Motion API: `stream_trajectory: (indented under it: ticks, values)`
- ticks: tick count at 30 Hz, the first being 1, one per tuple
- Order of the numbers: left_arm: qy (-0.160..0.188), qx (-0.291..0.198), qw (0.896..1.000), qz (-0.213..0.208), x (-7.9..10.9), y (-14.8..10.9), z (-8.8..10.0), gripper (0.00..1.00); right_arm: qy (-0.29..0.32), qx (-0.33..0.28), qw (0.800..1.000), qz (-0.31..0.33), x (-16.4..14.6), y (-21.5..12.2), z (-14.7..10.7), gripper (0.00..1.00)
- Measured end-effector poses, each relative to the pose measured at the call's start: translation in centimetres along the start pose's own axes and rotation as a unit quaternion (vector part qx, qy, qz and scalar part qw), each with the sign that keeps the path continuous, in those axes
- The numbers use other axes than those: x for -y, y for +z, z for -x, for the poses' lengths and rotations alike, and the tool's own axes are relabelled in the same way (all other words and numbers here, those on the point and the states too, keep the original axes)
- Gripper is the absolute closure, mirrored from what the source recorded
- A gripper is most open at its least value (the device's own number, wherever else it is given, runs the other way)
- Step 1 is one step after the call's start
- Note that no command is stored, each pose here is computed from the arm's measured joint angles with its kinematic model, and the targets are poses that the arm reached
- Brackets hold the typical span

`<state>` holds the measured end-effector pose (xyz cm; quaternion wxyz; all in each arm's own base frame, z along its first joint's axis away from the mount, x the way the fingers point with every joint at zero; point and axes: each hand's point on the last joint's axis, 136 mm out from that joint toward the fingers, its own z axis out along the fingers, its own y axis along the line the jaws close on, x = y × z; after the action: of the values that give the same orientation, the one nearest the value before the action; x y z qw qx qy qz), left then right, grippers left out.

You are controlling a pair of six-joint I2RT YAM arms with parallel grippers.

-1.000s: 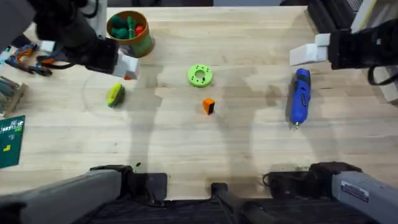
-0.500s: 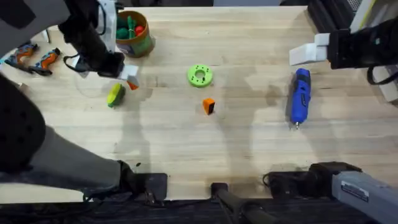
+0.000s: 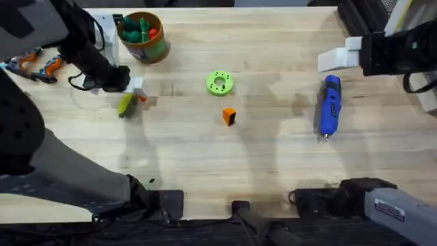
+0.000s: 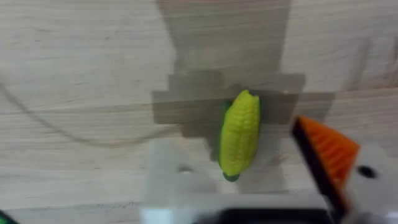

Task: Pick up the gripper from the table and insert it into the empty holder that is missing its gripper. Then pick up a screw, insert it into the mounting hole, and use the screwdriver to tighten it. Finally, clean up the table by picking up the vegetable and placing it into the bucket.

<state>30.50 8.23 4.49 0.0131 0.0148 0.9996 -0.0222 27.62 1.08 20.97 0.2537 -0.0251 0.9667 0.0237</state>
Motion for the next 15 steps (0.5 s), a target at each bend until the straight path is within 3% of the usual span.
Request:
stream_trajectory:
  ticks: [5,6,11,14,15]
  values:
    - [0.003,-0.003,1.000,-0.005,0.24,0.50,-0.36,0.914,0.000,0.000,1.000,0.000,0.00,0.00,0.00,0.008]
    - [0.006,-0.004,1.000,-0.006,0.28,0.54,-0.41,0.978,0.000,0.000,1.000,0.000,0.00,0.00,-0.01,0.008]
    - [0.008,-0.004,1.000,-0.006,0.29,0.53,-0.40,0.968,0.000,0.000,1.000,0.000,0.00,0.00,-0.01,0.008]
    - [0.010,-0.004,1.000,-0.007,0.31,0.54,-0.40,0.539,0.000,0.000,1.000,0.000,0.00,0.00,-0.01,0.008]
    - [0.011,-0.003,1.000,-0.008,0.35,0.53,-0.37,0.477,0.000,0.000,1.000,0.000,0.00,0.00,-0.02,0.007]
